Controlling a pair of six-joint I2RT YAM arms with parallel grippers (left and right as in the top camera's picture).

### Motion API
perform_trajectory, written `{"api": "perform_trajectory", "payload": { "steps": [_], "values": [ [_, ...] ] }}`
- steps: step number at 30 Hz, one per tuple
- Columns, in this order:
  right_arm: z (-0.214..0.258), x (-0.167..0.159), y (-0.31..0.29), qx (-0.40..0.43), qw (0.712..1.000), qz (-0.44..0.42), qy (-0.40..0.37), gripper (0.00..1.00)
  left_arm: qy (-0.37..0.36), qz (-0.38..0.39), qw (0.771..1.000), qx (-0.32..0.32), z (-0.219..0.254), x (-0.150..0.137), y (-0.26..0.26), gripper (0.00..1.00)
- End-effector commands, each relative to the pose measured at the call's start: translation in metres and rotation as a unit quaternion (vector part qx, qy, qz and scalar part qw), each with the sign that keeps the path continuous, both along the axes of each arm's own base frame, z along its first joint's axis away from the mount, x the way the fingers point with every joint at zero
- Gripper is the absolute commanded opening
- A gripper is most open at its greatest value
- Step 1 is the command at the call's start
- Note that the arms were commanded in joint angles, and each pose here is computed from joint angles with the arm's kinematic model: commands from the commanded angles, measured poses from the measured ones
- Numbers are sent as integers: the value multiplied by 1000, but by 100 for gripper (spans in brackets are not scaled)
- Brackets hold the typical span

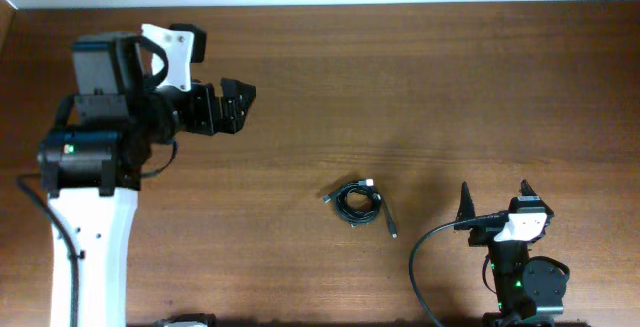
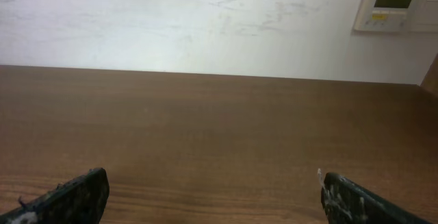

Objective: Untangle cables
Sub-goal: 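Move the left gripper over the black cable coil and grasp it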

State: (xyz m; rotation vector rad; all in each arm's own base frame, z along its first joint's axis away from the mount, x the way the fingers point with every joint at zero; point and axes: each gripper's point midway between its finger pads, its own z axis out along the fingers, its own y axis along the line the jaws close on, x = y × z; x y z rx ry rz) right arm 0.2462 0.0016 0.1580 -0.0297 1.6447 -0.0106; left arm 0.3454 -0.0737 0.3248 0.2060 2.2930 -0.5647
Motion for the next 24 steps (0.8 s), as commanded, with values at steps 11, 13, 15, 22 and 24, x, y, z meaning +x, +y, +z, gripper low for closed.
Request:
{"api": "perform_trajectory", "payload": {
  "steps": [11,13,15,22,24],
  "values": [
    [-2,0,-2,3,1000,-6,2,98,361,-142,920,48,-152,-68,-122,100],
    [-2,0,-2,3,1000,-6,2,98,409,-133,897,100,-187,-82,-139,100],
    [-2,0,-2,3,1000,-6,2,98,422,-150,886,123,-203,-90,-151,99],
    [-2,0,-2,3,1000,-6,2,98,430,-87,880,182,-231,-86,-149,99],
    [-2,0,-2,3,1000,-6,2,98,436,-83,877,184,-236,-89,-147,99]
  ]
}}
